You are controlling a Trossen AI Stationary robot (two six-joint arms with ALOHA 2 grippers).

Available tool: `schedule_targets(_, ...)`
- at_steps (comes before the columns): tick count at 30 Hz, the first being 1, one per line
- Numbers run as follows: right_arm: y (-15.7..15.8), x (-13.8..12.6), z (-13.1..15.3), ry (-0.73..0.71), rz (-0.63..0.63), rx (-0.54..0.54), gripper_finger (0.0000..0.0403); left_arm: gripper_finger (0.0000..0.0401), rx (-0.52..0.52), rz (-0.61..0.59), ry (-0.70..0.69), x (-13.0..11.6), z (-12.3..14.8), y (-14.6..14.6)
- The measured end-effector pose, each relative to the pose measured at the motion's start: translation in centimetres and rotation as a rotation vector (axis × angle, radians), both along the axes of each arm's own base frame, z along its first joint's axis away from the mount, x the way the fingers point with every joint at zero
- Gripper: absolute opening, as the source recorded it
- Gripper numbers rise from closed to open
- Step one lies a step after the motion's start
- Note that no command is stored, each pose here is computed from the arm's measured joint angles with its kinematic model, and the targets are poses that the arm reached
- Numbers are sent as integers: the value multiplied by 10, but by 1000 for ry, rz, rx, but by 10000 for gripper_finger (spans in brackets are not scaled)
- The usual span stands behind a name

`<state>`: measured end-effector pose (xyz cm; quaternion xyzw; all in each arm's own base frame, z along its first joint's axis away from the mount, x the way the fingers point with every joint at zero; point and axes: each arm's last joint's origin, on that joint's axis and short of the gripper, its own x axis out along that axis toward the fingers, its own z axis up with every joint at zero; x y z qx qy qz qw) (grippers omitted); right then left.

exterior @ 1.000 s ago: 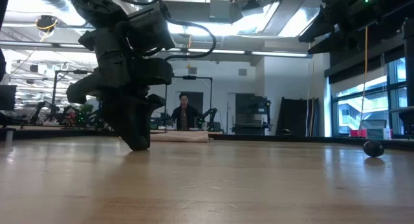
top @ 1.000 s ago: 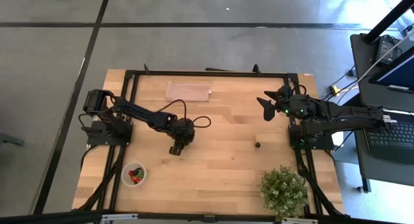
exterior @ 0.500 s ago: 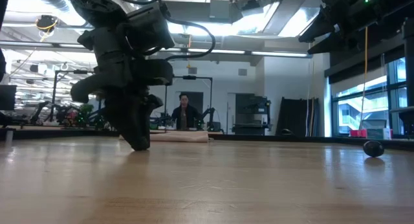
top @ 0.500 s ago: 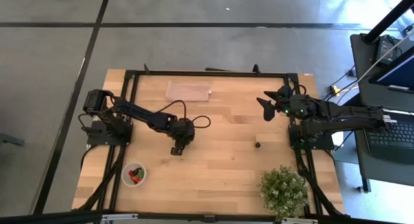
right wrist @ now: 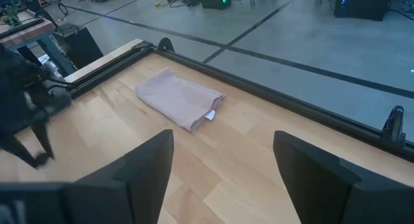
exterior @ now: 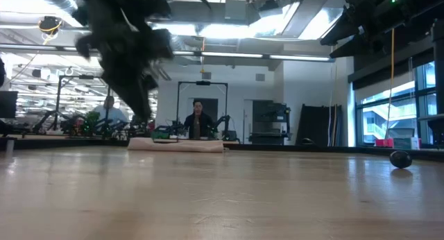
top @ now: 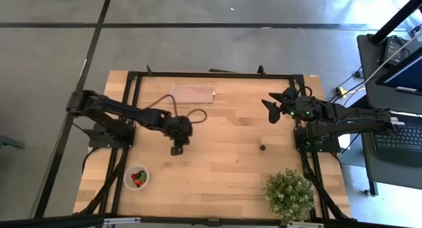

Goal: Pick and placing Produce into tupperware
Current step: Put the blackberry into the transparent bin

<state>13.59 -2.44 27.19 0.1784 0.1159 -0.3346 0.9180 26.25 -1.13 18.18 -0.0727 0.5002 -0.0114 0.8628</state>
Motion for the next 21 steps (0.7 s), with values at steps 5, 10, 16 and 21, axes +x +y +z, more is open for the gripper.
schedule_targets(5,0,0,0,-3,0,0,268,89,-170,160,32,-38,44,-3)
schedule_targets(10,0,0,1,2,6,-16,268,83,-435,246,137,-67,78,-20)
schedule_targets(16,0,2,7,-36,21,-63,268,89,-637,425,407,-88,105,-41)
schedule_targets(21,0,5,14,-74,39,-127,268,88,-582,557,631,-102,104,-58)
